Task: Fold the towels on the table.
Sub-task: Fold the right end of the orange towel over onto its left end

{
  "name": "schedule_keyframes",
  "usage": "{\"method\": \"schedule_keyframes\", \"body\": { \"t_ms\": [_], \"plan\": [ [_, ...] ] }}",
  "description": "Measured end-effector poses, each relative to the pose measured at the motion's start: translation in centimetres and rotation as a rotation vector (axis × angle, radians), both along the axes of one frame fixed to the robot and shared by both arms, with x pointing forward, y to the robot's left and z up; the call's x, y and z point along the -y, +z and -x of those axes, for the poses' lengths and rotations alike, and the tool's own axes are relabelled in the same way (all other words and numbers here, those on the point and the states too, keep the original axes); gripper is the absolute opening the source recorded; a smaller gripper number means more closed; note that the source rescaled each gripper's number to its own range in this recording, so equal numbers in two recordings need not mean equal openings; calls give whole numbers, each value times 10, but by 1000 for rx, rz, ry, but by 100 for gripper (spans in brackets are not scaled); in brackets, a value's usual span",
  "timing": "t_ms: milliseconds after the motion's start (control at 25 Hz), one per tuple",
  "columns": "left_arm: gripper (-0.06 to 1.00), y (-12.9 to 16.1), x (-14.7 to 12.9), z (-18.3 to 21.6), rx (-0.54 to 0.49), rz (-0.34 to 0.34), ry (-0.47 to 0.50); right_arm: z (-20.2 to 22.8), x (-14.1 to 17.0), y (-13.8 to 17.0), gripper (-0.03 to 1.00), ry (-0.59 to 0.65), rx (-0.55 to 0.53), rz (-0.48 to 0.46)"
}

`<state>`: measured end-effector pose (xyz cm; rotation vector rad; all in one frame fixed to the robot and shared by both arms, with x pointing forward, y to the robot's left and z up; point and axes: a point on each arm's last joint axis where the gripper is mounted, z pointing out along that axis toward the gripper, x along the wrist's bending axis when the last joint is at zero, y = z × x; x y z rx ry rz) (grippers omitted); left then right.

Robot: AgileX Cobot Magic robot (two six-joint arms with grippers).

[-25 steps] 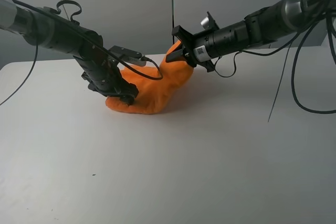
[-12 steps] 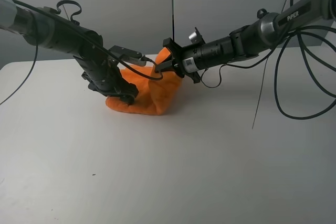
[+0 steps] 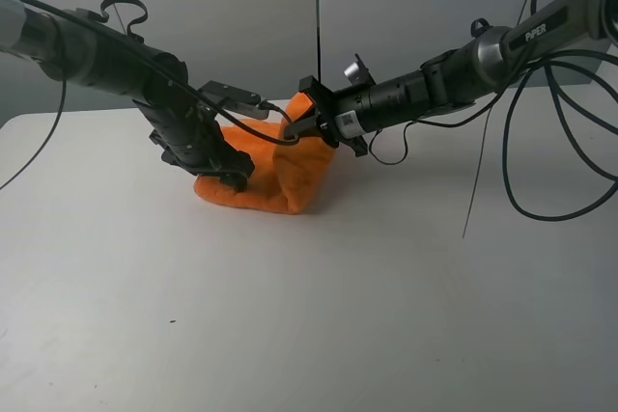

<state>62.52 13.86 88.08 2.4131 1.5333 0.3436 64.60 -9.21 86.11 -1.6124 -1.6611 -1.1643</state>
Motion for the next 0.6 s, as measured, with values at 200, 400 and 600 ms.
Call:
{"method": "schedule_keyframes", "body": {
  "t_ms": [200,400,600],
  "plan": [
    [99,11,-9,-1,-1,-7,20,0,0,-1,5,0,-1,1],
    [99,20,-31,-6,-6,-5,79,0,0,-2,5,3,0,2],
    [99,51,-40,-8,67,24,101,0,0,-2,5,3,2,3]
  ]
}}
